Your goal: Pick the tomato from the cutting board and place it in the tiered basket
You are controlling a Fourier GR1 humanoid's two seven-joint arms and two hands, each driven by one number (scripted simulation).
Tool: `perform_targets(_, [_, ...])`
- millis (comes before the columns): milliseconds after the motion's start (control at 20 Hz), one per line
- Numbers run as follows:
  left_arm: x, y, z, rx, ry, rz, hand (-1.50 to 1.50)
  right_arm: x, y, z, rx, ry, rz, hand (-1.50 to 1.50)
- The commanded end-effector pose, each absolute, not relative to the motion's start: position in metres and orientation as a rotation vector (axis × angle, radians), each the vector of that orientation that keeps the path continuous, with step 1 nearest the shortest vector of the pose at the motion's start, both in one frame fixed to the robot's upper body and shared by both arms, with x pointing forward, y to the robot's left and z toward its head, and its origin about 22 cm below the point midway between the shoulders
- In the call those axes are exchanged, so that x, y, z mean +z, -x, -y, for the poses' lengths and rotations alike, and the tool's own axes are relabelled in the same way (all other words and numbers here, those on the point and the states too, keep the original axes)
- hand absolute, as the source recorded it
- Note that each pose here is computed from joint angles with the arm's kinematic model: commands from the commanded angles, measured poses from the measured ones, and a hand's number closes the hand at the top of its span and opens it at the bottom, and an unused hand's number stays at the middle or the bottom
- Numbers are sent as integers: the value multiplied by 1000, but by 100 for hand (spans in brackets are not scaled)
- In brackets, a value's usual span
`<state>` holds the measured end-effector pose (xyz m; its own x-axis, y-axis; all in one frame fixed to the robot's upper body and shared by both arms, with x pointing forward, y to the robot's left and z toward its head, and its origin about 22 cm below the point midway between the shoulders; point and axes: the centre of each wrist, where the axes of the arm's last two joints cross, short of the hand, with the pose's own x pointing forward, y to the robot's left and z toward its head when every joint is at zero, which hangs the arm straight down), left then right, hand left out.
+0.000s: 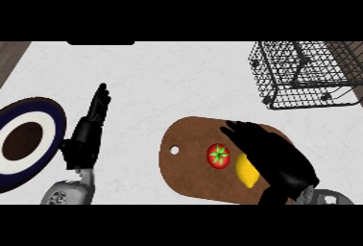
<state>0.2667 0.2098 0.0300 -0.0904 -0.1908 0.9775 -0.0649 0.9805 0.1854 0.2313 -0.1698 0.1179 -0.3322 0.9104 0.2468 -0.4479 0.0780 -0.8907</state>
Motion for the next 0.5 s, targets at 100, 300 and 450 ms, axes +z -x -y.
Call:
perform_targets(100, [31, -273, -213, -110, -170, 1667, 0, 107, -241, 156, 1535, 524, 1193, -150])
perform_targets(300, [40, -282, -195, -112, -201, 1677, 0, 115, -233, 147, 1534, 484, 1194, -150])
perform_targets(450, [21, -279, -203, -99, -212, 1674, 0, 100, -246, 144, 1531, 498, 1174, -150])
